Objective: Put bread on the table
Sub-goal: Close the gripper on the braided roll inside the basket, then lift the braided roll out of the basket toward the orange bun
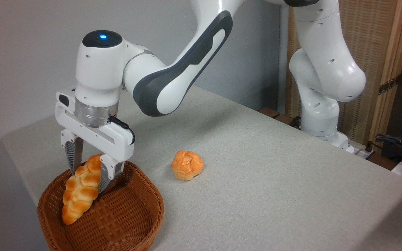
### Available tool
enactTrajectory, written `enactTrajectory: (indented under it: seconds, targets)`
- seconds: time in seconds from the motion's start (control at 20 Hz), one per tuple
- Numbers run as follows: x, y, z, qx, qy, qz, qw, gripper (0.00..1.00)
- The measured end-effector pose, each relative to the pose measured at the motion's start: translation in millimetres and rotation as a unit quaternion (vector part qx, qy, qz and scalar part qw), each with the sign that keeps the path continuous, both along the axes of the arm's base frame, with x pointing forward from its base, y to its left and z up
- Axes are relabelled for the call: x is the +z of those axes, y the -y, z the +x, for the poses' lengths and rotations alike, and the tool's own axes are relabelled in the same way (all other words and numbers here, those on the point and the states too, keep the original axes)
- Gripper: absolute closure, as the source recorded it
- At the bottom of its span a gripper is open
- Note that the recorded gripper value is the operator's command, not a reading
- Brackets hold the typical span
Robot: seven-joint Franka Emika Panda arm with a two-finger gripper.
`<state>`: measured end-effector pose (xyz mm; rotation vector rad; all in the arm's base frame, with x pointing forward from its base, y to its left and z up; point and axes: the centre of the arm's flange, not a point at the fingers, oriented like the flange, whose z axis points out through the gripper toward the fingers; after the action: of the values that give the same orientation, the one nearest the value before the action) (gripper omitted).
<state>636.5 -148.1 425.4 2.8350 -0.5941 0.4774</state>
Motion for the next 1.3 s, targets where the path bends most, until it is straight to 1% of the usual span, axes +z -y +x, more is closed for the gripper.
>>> enactTrajectory:
  seconds: [0.05,0.1,0.15,0.2,0.25,0.6,0.7,0.8,0.85,0.95,1.0,1.15,1.3]
  targets:
    - [-1,0,-1,-0.003,-0.005,0.004,1.0000,0.30]
    - [-2,0,-1,-0.005,-0.007,0.006,0.9999,0.42]
    - [-2,0,-2,-0.006,-0.008,0.007,0.9999,0.50]
    - [-1,0,-2,-0.006,-0.008,0.007,0.9999,0.55]
    - [-1,-1,-2,-0.006,-0.008,0.007,0.9999,0.57]
    - [0,-1,-1,-0.006,-0.007,0.007,0.9999,0.57]
    - [2,-1,-1,-0.005,-0.006,0.007,0.9999,0.62]
    - [5,-3,-1,-0.004,-0.003,0.007,1.0000,0.68]
    - [9,-5,-1,-0.004,0.000,0.008,1.0000,0.68]
    - [20,-7,-2,-0.009,0.010,0.017,0.9998,0.68]
    - [26,-8,-4,-0.015,0.010,0.023,0.9996,0.68]
    - [43,-10,-14,-0.030,-0.007,0.038,0.9988,0.66]
    - [57,-11,-26,-0.041,-0.027,0.044,0.9978,0.65]
